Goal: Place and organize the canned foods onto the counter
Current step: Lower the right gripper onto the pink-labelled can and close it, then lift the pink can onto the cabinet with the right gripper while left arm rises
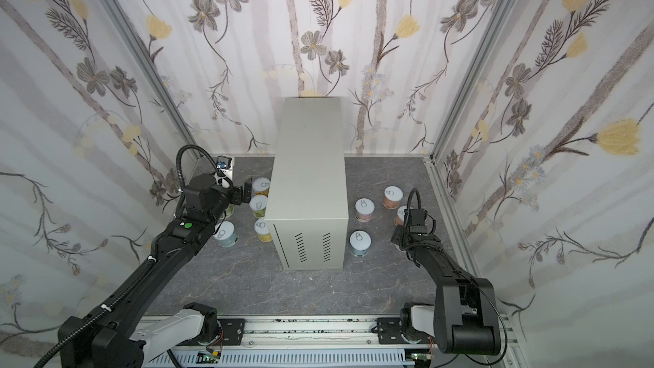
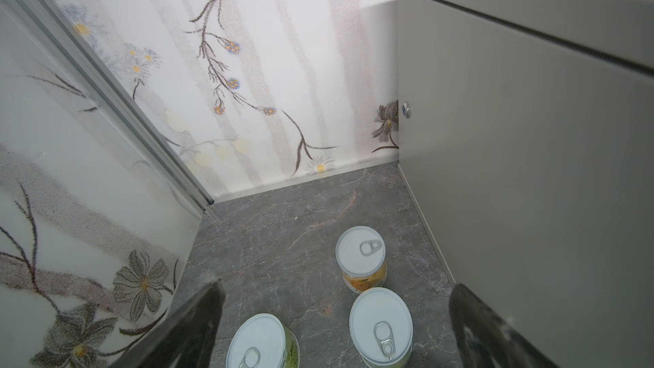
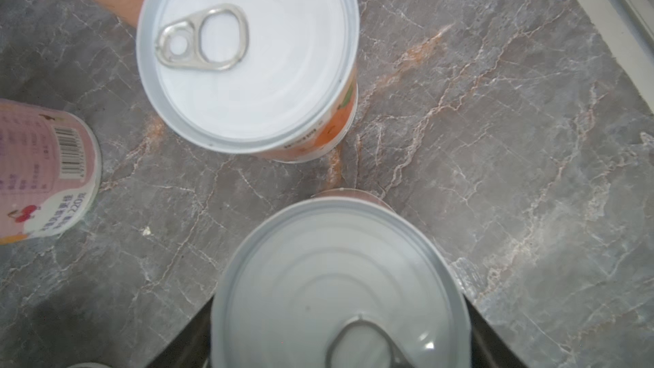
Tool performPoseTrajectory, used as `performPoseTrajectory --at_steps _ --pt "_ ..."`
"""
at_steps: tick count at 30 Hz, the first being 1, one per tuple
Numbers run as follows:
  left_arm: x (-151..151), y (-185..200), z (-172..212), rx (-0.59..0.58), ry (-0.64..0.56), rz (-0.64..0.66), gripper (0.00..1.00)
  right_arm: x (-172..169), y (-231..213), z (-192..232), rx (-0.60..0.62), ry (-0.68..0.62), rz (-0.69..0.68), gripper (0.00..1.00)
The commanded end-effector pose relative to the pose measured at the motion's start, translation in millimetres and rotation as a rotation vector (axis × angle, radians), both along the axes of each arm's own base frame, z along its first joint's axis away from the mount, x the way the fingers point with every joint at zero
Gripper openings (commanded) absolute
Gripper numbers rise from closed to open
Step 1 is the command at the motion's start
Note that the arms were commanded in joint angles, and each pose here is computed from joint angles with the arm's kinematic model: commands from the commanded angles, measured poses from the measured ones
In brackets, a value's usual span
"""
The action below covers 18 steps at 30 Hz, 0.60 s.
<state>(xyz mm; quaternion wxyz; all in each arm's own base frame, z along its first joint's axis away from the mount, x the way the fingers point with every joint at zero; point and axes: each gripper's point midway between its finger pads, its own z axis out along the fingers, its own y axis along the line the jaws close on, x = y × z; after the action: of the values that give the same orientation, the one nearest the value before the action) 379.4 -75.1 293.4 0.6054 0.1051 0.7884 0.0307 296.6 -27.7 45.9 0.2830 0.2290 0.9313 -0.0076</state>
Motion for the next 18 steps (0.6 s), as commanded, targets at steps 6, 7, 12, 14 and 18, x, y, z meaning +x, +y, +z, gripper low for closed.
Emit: performPoseTrajectory --at_steps 6,7,12,14,18 --pt "6.2 -1.5 10.1 0.037 0.002 -0.007 1.0 5.6 -5.7 46.8 -0.031 -0.011 -0.011 0.44" --pt "7.4 -1.2 10.6 0.041 0.005 -0.005 1.0 6.6 -6.0 59.0 -0.034 -0.028 -0.01 0.43" --pt "8.3 -1.3 10.2 0.054 -0.003 -0.008 1.0 14.2 -3.5 136.7 -0.031 -0.129 0.009 0.42" --pt "8.4 -2.3 10.5 0.053 -0.01 -0.014 1.0 18.4 -0.8 171.5 -0.029 -0.18 0.025 0.41" --pt "8.9 -6.1 11.9 0.041 -0.016 -0.032 1.0 32.2 6.2 241.7 -0.053 -0.281 0.091 0.41"
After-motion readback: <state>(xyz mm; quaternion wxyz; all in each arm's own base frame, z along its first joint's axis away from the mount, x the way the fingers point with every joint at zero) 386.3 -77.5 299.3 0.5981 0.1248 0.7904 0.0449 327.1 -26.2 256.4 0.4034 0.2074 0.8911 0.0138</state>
